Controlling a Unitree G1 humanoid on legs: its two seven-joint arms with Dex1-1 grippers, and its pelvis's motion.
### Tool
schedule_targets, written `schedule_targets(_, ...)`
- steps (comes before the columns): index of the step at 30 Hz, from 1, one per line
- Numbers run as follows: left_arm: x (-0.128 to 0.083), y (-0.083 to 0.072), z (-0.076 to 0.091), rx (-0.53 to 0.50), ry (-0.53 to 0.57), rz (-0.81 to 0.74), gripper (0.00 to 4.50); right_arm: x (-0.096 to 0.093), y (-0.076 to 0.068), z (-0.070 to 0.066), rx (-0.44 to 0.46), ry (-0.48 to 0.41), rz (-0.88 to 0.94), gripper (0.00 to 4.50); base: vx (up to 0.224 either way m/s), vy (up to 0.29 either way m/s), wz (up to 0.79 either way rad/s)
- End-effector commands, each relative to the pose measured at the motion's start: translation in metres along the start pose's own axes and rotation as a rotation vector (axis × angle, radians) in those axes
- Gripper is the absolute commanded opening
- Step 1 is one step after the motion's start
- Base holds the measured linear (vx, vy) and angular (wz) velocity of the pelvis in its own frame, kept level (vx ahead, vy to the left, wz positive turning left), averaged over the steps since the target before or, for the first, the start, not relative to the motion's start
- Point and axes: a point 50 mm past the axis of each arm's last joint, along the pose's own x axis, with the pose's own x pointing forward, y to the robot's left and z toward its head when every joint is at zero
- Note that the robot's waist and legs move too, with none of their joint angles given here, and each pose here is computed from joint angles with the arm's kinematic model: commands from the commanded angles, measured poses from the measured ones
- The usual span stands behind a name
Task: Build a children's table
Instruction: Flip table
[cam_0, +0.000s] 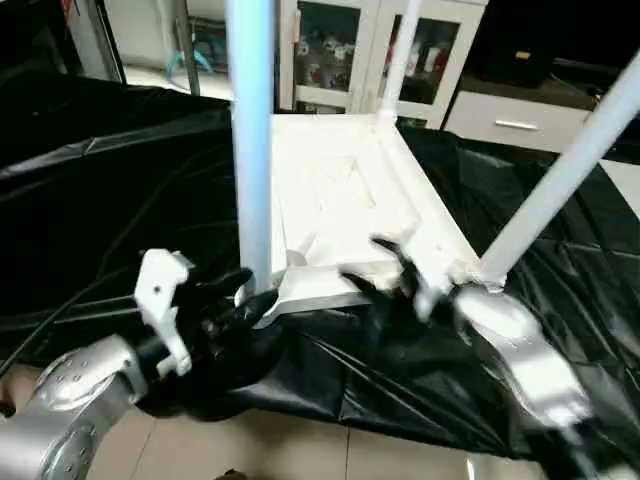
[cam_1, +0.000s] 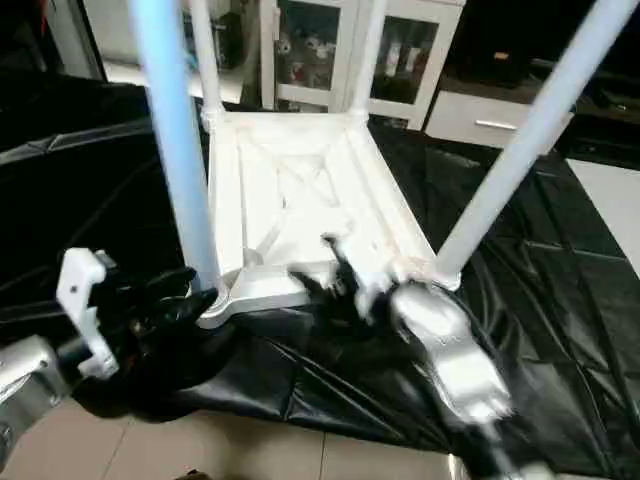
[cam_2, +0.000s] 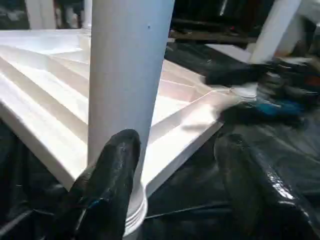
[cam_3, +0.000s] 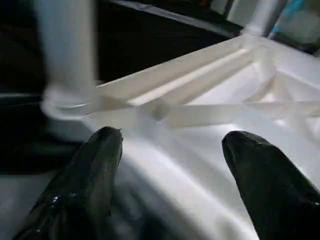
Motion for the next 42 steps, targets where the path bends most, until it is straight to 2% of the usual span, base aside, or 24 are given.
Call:
schedule_targets(1,0.004,0.009,0.001,0.034,0.032,0.080,3.19,-0.016,0.004,0.008,0.013,-0.009,0.074,3.87,0.000,0.000,0.00)
schedule_targets(3,0.006,0.013,0.002,0.045,0.047,0.113,3.55,-0.022,0.006,0.006,0.031,0.005,0.090,3.93,0.000,0.000,0.00)
schedule_targets(4,0.006,0.013,0.002,0.050,0.055,0.116,3.55,-0.023,0.007,0.006,0.038,0.007,0.091,3.93,0.000,0.000,0.00)
schedule_targets(5,0.007,0.014,0.002,0.060,0.080,0.117,3.58,-0.027,0.009,0.005,0.054,0.016,0.100,4.22,0.000,0.000,0.00)
schedule_targets(6,0.007,0.013,0.003,0.059,0.089,0.112,3.69,-0.028,0.011,0.005,0.058,0.022,0.105,4.30,0.000,0.000,0.00)
schedule_targets(10,0.004,0.011,0.007,0.060,0.110,0.111,4.02,-0.031,0.019,0.004,0.078,0.031,0.126,4.48,0.000,0.000,0.00)
schedule_targets(11,0.005,0.013,0.009,0.061,0.101,0.124,4.02,-0.031,0.020,0.003,0.085,0.030,0.125,4.48,0.000,0.000,0.00)
schedule_targets(12,0.011,0.013,0.016,0.033,0.036,0.140,4.14,-0.031,0.021,0.003,0.095,0.029,0.116,4.50,0.000,0.000,0.00)
schedule_targets(14,0.018,0.014,0.022,0.029,-0.027,0.155,4.43,-0.030,0.022,0.002,0.105,0.030,0.103,4.50,0.000,0.000,0.00)
schedule_targets(16,0.022,0.016,0.025,0.015,-0.048,0.175,4.48,-0.029,0.022,0.001,0.098,0.035,0.093,4.50,0.000,0.000,0.00)
schedule_targets(20,0.039,0.028,0.032,0.028,-0.091,0.310,4.48,-0.025,0.025,0.002,0.113,0.031,0.065,4.50,0.000,0.000,0.00)
schedule_targets(26,0.051,0.021,0.041,-0.023,-0.162,0.283,4.48,-0.021,0.032,0.000,0.132,0.025,0.058,4.50,0.000,0.000,0.00)
schedule_targets(27,0.052,0.021,0.041,-0.030,-0.169,0.283,4.31,-0.020,0.031,-0.001,0.131,0.023,0.036,4.50,0.000,0.000,0.00)
schedule_targets(31,0.052,0.023,0.040,-0.051,-0.173,0.322,4.10,-0.019,0.030,-0.002,0.150,0.010,-0.009,4.50,0.000,0.000,0.00)
schedule_targets(34,0.048,0.028,0.037,-0.064,-0.168,0.375,3.75,-0.019,0.030,-0.002,0.160,0.006,-0.025,4.50,0.000,0.000,0.00)
schedule_targets(37,0.044,0.031,0.037,-0.072,-0.171,0.419,3.66,-0.019,0.031,-0.002,0.162,0.006,-0.032,4.50,0.000,0.000,0.00)
schedule_targets(39,0.042,0.032,0.036,-0.082,-0.173,0.435,3.32,-0.018,0.032,-0.003,0.166,0.006,-0.038,4.50,0.000,0.000,0.00)
schedule_targets(42,0.040,0.032,0.035,-0.095,-0.177,0.452,3.28,-0.017,0.033,-0.005,0.178,0.004,-0.051,4.50,0.000,0.000,0.00)
